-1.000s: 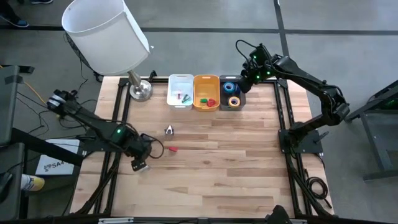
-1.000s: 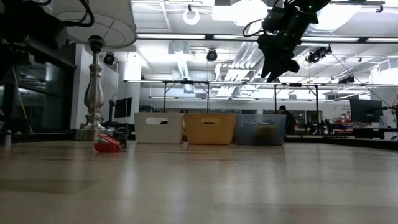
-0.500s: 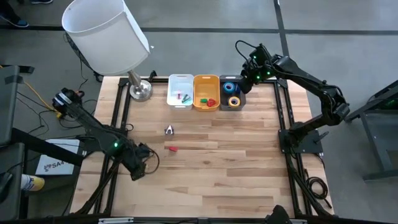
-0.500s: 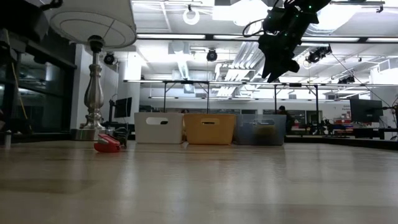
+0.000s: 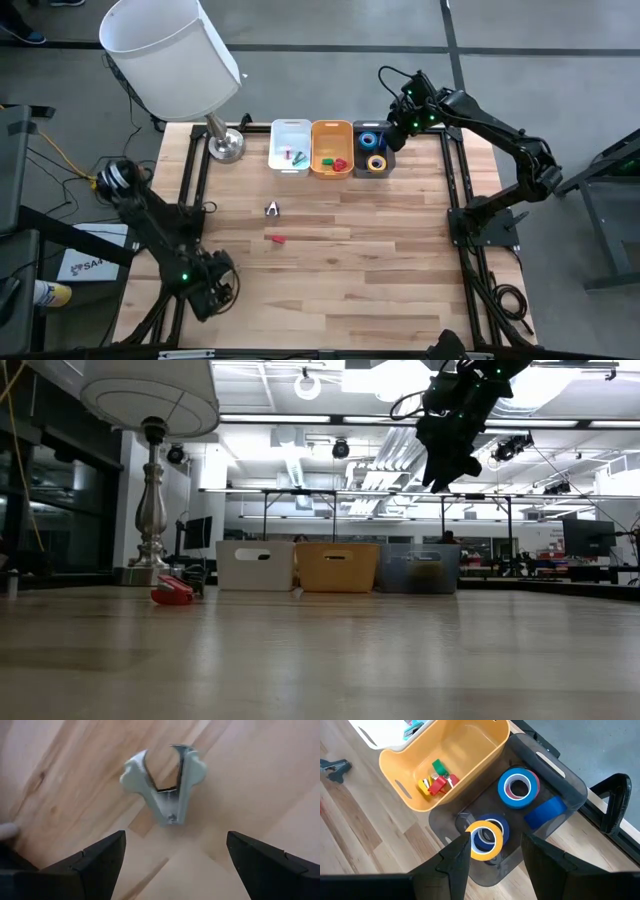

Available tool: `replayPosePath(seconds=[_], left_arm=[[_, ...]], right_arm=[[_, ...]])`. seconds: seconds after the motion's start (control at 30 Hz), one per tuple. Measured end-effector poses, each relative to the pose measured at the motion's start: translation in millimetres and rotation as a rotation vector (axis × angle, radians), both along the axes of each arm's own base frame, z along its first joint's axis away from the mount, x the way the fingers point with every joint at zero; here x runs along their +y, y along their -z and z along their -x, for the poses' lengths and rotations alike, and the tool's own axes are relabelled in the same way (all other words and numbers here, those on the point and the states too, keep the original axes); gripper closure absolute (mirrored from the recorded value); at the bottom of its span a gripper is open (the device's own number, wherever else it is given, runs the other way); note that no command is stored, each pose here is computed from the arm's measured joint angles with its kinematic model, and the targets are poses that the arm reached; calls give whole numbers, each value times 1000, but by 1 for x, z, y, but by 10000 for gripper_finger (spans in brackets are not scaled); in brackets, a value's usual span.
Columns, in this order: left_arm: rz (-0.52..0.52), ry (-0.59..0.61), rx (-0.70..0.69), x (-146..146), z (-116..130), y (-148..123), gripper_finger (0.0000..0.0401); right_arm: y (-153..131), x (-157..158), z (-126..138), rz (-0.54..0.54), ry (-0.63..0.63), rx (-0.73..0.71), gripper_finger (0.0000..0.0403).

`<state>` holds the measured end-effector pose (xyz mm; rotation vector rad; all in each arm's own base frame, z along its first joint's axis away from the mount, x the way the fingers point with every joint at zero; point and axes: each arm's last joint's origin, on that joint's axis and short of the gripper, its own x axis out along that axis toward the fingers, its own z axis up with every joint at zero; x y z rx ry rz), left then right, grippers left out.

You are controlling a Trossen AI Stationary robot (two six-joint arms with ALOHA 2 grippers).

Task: Pick and place Stapler, Stapler remover, tape
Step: Put the gray staple remover into the white bin

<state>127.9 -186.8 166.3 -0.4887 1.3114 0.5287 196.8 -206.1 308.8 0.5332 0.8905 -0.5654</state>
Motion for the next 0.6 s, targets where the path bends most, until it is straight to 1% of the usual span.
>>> replayPosePath(seconds=[0.07,0.33,0.6], left_arm=[[-17,-21,0,-4,1,6,59],[-70,-4,8,-11,-4,24,59],[-109,-1,-15,-10,-5,27,59]], right_arm=[[0,0,0,0,0,0,238],[0,1,1,-6,-3,7,238],[1,1,1,-17,0,14,237]])
